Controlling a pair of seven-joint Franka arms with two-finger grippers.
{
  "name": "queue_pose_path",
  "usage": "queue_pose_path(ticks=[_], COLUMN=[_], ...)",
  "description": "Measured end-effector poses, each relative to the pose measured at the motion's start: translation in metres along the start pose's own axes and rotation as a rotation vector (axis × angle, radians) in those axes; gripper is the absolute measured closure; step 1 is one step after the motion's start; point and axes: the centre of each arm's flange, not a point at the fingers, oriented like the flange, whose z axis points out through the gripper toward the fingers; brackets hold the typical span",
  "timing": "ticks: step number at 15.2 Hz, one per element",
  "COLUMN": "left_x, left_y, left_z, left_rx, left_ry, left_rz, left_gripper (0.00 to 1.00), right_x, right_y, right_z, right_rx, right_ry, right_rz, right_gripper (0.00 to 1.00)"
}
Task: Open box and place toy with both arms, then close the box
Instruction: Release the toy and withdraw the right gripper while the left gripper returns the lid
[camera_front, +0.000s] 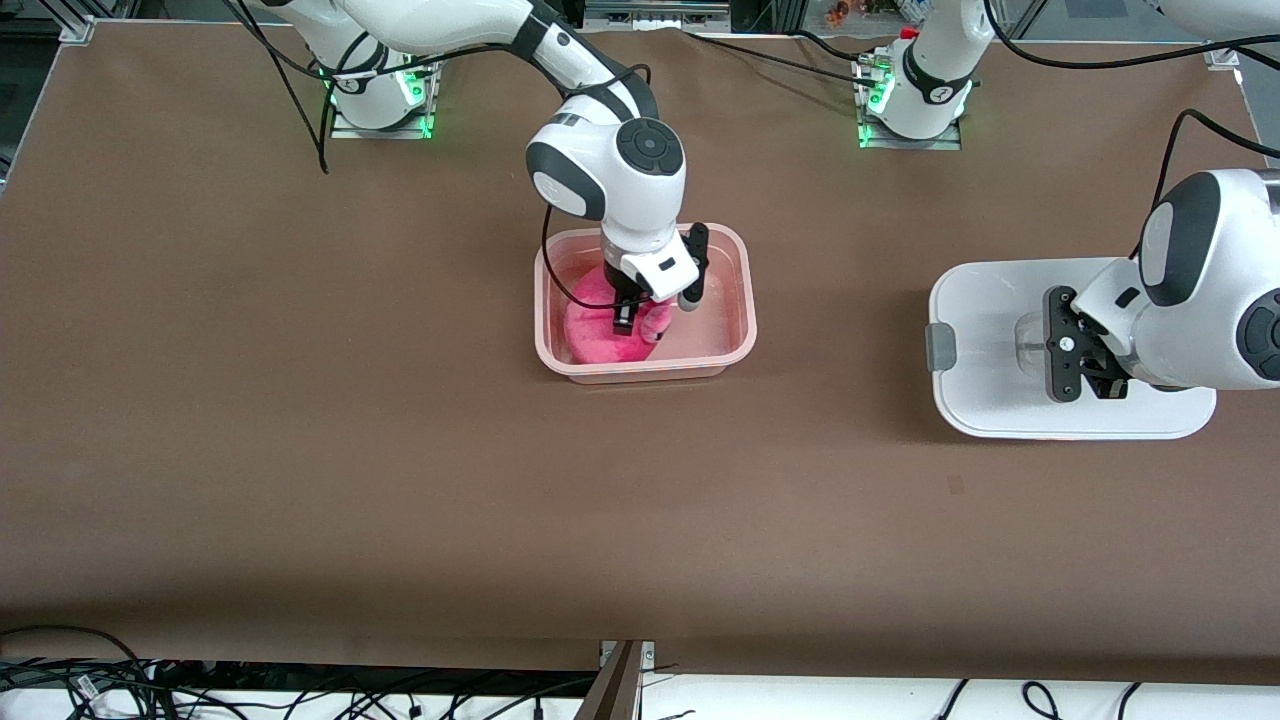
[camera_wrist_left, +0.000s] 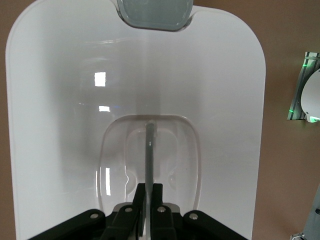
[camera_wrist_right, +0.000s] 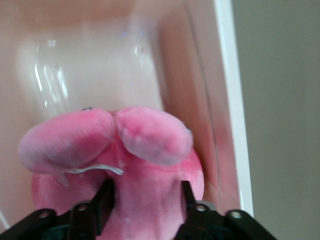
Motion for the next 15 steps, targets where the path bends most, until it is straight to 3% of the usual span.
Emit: queue_pose_path(ticks=[2, 3, 6, 8, 11, 15], left_x=[0.0, 0.0, 0.005, 0.012, 0.04, 0.12], left_y=[0.0, 0.0, 0.001, 0.002, 0.007, 0.029], left_z=[0.0, 0.0, -0.003, -0.009, -0.027, -0.06], left_rx=[0.0, 0.0, 0.005, 0.018, 0.043, 0.081], left_ry=[0.0, 0.0, 0.0, 0.0, -0.003, 0.014], left_rz=[0.001, 0.002, 0.012, 0.024, 0.069, 0.208], left_gripper=[0.93, 0.93, 0.93, 0.93, 0.93, 0.93], right_x=[0.01, 0.014, 0.013, -0.003, -0.07, -0.194], right_y=[-0.002, -0.001, 0.016, 0.048, 0.124, 0.192], right_z=[-0.002, -0.004, -0.021, -0.044, -0.102, -0.181], right_rx=[-0.009, -0.013, -0.009, 0.041, 0.072, 0.134], right_ry=[0.044, 0.058, 0.092, 0.121, 0.16, 0.129], right_rz=[0.079, 0.111, 0.202, 0.306, 0.487, 0.718], right_gripper=[0.15, 0.01, 0.0, 0.0, 0.0, 0.0])
